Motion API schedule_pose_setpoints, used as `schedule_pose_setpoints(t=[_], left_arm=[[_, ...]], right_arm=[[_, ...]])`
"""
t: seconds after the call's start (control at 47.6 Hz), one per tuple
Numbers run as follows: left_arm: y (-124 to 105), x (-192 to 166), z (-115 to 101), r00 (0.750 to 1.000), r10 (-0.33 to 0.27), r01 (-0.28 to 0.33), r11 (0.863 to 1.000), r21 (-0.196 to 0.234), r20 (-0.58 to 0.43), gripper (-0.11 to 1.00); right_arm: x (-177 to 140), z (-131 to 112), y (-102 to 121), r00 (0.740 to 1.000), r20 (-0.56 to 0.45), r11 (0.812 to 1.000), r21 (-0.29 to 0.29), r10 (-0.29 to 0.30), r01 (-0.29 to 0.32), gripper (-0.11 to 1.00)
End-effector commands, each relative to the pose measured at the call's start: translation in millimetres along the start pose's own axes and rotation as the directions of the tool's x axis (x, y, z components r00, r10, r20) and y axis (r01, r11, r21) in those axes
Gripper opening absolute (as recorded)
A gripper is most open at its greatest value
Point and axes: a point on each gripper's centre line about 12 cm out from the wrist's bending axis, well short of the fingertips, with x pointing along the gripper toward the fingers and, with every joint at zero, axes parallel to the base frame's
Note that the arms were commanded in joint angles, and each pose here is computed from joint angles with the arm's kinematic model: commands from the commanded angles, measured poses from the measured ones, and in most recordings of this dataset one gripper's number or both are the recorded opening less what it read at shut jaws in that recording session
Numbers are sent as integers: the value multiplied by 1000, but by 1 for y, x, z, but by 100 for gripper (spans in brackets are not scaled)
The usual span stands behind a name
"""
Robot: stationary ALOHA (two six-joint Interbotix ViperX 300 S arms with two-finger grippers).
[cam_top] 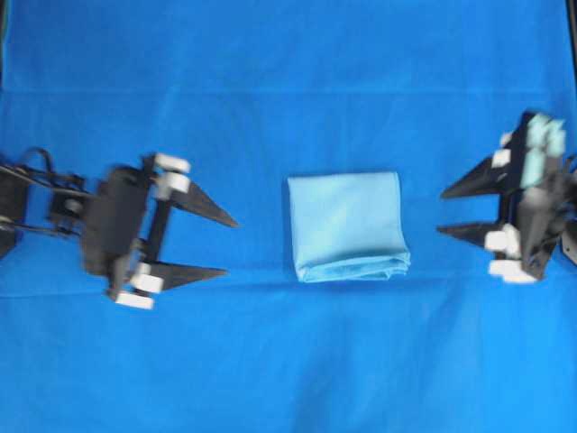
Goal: Fold the light blue towel.
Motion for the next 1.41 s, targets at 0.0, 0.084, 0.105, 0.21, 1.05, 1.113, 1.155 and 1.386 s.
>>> schedule_pose_setpoints(t=[0.0, 0.084, 0.105, 0.21, 1.05, 1.113, 1.155, 1.386], left_arm=[[2, -24, 13, 996, 13, -13, 1000, -2, 93, 68], [2, -48, 13, 989, 20, -19, 1000, -2, 144, 68], [2, -53, 11, 989, 22, -21, 1000, -4, 148, 68], [2, -79, 6, 981, 27, -27, 1000, -5, 193, 68], [-7, -146, -58, 961, 37, -32, 999, -25, 275, 64], [-7, -146, -58, 961, 36, -30, 999, -24, 275, 64], [-7, -146, -58, 961, 37, -32, 999, -25, 275, 64], [-7, -146, -58, 961, 36, -30, 999, -26, 275, 64]], right_arm=[[-16, 12, -6, 996, 84, 1000, -12, -3, 4, 59], [-26, 14, -13, 990, 137, 999, -31, -11, 15, 59], [-29, 14, -13, 988, 152, 999, -34, -8, 14, 59], [-39, 9, -19, 981, 195, 999, -49, -6, 16, 59], [-39, -49, -33, 972, 228, 996, -71, 64, -48, 59], [-39, -49, -33, 972, 228, 996, -73, 63, -48, 59], [-39, -49, -33, 972, 228, 996, -73, 63, -48, 59], [-39, -49, -33, 972, 228, 996, -73, 63, -48, 59]])
